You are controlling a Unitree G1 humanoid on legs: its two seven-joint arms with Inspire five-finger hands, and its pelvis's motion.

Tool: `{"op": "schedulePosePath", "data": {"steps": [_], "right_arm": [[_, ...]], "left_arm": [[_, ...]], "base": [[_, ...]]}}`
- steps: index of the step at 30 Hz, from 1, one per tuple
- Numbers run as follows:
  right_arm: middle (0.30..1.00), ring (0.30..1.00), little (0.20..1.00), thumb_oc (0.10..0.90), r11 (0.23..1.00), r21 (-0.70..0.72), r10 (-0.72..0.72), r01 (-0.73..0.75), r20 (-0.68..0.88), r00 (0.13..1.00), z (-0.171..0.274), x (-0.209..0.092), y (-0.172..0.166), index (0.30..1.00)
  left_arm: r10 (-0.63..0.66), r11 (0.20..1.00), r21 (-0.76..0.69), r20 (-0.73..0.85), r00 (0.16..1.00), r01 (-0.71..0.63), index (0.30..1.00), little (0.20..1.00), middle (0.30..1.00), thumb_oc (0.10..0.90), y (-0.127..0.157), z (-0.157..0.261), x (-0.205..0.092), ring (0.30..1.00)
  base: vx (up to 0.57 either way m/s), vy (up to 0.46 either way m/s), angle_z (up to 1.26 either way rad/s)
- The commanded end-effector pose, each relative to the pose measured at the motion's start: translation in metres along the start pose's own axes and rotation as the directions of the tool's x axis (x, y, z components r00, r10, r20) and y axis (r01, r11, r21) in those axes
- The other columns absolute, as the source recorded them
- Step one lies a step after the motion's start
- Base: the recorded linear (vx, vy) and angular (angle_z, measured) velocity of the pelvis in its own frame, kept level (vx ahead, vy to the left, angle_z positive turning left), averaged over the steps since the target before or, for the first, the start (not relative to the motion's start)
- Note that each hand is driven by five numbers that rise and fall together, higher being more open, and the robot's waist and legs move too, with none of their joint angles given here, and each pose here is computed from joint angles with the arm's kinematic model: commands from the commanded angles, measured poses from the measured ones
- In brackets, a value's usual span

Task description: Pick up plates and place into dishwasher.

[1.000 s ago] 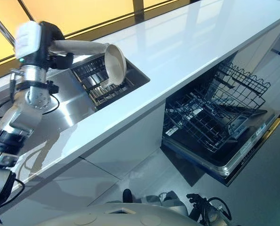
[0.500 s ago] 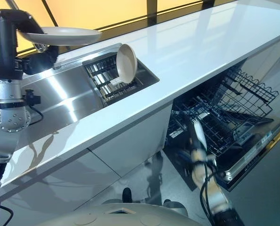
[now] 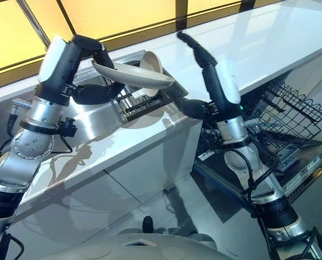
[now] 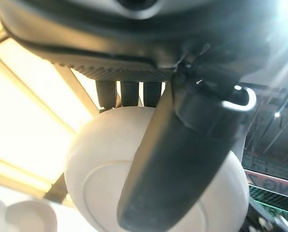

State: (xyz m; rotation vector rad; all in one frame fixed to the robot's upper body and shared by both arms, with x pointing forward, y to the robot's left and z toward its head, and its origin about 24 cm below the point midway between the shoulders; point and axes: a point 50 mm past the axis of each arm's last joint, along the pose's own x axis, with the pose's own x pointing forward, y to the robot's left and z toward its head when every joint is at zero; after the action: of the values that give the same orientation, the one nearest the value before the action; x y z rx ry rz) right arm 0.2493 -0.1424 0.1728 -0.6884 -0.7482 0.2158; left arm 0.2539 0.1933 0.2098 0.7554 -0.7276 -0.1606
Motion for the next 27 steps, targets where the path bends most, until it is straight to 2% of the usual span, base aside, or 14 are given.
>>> {"op": "schedulePosePath", "data": {"steps": [1,7,12,13,14,17,21,22,24,25,26,27], "right_arm": [[0.900,0.900,0.900,0.800,0.997,0.020,-0.080,0.078,0.292,0.953,0.047,0.028,-0.021,0.900],[0.900,0.900,0.900,0.800,0.998,0.034,0.045,-0.056,0.268,0.962,0.049,0.035,-0.011,0.900],[0.900,0.900,0.900,0.800,0.989,0.119,0.059,-0.088,0.225,0.973,0.047,0.039,-0.004,0.900],[0.815,0.815,0.801,0.701,0.987,0.134,0.054,-0.084,0.214,0.975,0.047,0.039,-0.003,0.815],[0.300,0.300,0.200,0.100,0.985,0.157,0.041,-0.073,0.200,0.979,0.045,0.040,-0.002,0.300],[0.300,0.300,0.200,0.100,0.984,0.176,-0.004,-0.025,0.162,0.987,0.041,0.040,0.004,0.300],[0.300,0.300,0.200,0.100,0.989,0.136,-0.068,0.050,0.128,0.989,0.034,0.038,0.003,0.300],[0.300,0.300,0.200,0.100,0.992,0.108,-0.085,0.072,0.119,0.989,0.031,0.037,0.000,0.300],[0.300,0.300,0.200,0.100,0.991,0.063,-0.123,0.116,0.109,0.986,0.027,0.034,-0.006,0.300],[0.300,0.300,0.200,0.100,0.989,0.036,-0.150,0.147,0.102,0.983,0.025,0.033,-0.011,0.300],[0.300,0.300,0.200,0.100,0.985,0.019,-0.174,0.173,0.101,0.980,0.023,0.032,-0.015,0.300],[0.300,0.300,0.200,0.100,0.977,-0.006,-0.209,0.211,0.102,0.973,0.022,0.031,-0.021,0.300]], "left_arm": [[0.112,0.993,-0.061,0.224,0.968,-0.100,0.300,0.200,0.300,0.100,0.022,0.035,0.032,0.300],[0.074,0.995,-0.088,0.280,0.957,-0.051,0.300,0.200,0.300,0.100,0.015,0.046,0.037,0.300],[0.038,0.990,-0.140,0.328,0.944,0.009,0.300,0.200,0.300,0.100,0.007,0.056,0.042,0.300],[0.033,0.988,-0.152,0.335,0.942,0.020,0.300,0.200,0.300,0.100,0.005,0.057,0.043,0.300],[0.022,0.985,-0.168,0.344,0.939,0.039,0.300,0.200,0.300,0.100,0.002,0.059,0.043,0.300],[-0.016,0.963,-0.245,0.371,0.929,0.115,0.300,0.200,0.300,0.100,-0.009,0.064,0.043,0.300],[-0.037,0.948,-0.276,0.404,0.914,0.161,0.300,0.200,0.300,0.100,-0.016,0.069,0.041,0.300],[-0.034,0.946,-0.280,0.414,0.910,0.163,0.366,0.277,0.366,0.177,-0.014,0.070,0.040,0.366],[-0.034,0.940,-0.293,0.433,0.901,0.177,0.429,0.351,0.429,0.251,-0.010,0.071,0.037,0.429],[-0.043,0.936,-0.297,0.440,0.897,0.191,0.540,0.480,0.540,0.380,-0.008,0.072,0.035,0.540],[-0.059,0.931,-0.300,0.439,0.897,0.208,0.754,0.730,0.754,0.630,-0.007,0.071,0.034,0.754],[-0.063,0.931,-0.300,0.433,0.899,0.210,0.900,0.900,0.900,0.800,-0.005,0.070,0.032,0.900]], "base": [[-0.02,-0.003,0.10],[-0.01,-0.001,0.02],[-0.01,0.000,0.03],[0.00,0.000,0.00],[0.00,0.000,0.00],[0.00,0.000,0.00],[0.00,0.000,0.00],[0.00,0.000,0.00],[0.00,0.000,0.00],[0.00,0.000,0.00],[0.00,0.000,0.00],[0.00,0.000,0.00]]}}
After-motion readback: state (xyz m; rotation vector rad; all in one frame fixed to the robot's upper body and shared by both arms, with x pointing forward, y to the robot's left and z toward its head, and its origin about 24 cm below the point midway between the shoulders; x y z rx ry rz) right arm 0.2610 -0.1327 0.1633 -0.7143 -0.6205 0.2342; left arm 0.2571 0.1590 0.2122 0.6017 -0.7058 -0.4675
